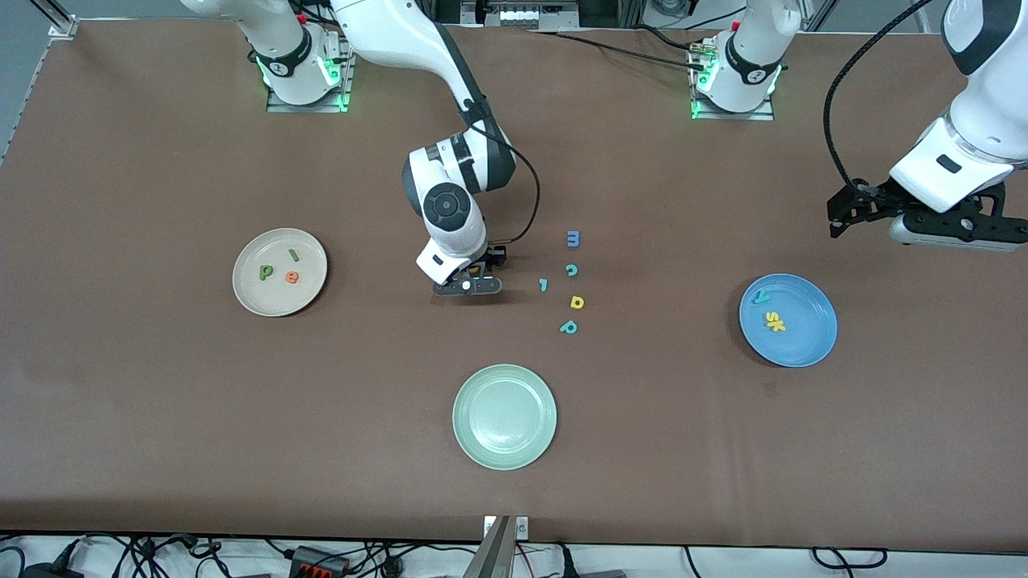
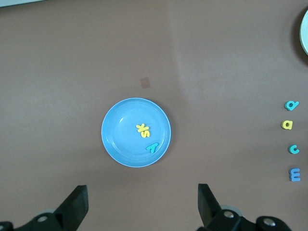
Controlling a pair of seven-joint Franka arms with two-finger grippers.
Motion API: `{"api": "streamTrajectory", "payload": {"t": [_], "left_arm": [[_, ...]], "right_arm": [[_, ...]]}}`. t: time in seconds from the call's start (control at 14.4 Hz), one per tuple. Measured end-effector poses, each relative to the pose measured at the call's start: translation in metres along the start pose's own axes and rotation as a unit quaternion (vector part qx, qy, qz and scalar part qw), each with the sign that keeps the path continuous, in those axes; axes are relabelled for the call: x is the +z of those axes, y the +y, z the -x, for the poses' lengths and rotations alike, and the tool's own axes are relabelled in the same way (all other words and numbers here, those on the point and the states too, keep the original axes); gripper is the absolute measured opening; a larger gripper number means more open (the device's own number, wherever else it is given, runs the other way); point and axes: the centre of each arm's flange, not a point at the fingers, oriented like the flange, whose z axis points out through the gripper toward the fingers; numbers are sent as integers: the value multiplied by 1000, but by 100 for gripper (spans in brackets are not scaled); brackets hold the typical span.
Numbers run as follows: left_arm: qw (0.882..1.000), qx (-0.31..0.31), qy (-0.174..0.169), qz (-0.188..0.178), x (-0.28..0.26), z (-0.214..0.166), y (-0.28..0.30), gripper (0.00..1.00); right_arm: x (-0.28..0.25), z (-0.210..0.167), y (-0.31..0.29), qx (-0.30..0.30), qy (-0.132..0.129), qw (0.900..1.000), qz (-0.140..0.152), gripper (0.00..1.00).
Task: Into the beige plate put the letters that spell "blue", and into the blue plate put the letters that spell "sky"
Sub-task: 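Reach the yellow u with the right gripper and grasp it, then carry the yellow u onto the beige plate and open the right gripper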
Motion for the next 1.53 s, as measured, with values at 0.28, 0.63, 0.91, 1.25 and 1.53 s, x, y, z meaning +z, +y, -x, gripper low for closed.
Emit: {"api": "streamTrajectory", "payload": {"t": [0.28, 0.63, 0.91, 1.25, 1.53], "left_arm": [[1000, 0, 0, 0, 0, 0, 0, 100], [1000, 0, 0, 0, 0, 0, 0, 100], [1000, 0, 0, 0, 0, 0, 0, 100], [1000, 0, 0, 0, 0, 0, 0, 100], [1000, 0, 0, 0, 0, 0, 0, 100]], "right_arm": [[3, 0, 0, -1, 0, 1000, 3, 57], [0, -3, 1, -3, 3, 1000, 4, 28], [-2, -5, 4, 0, 5, 1000, 5, 26], [-25, -35, 49, 24, 15, 999, 26, 26], [-59, -62, 140, 1, -43, 997, 62, 26]]}}
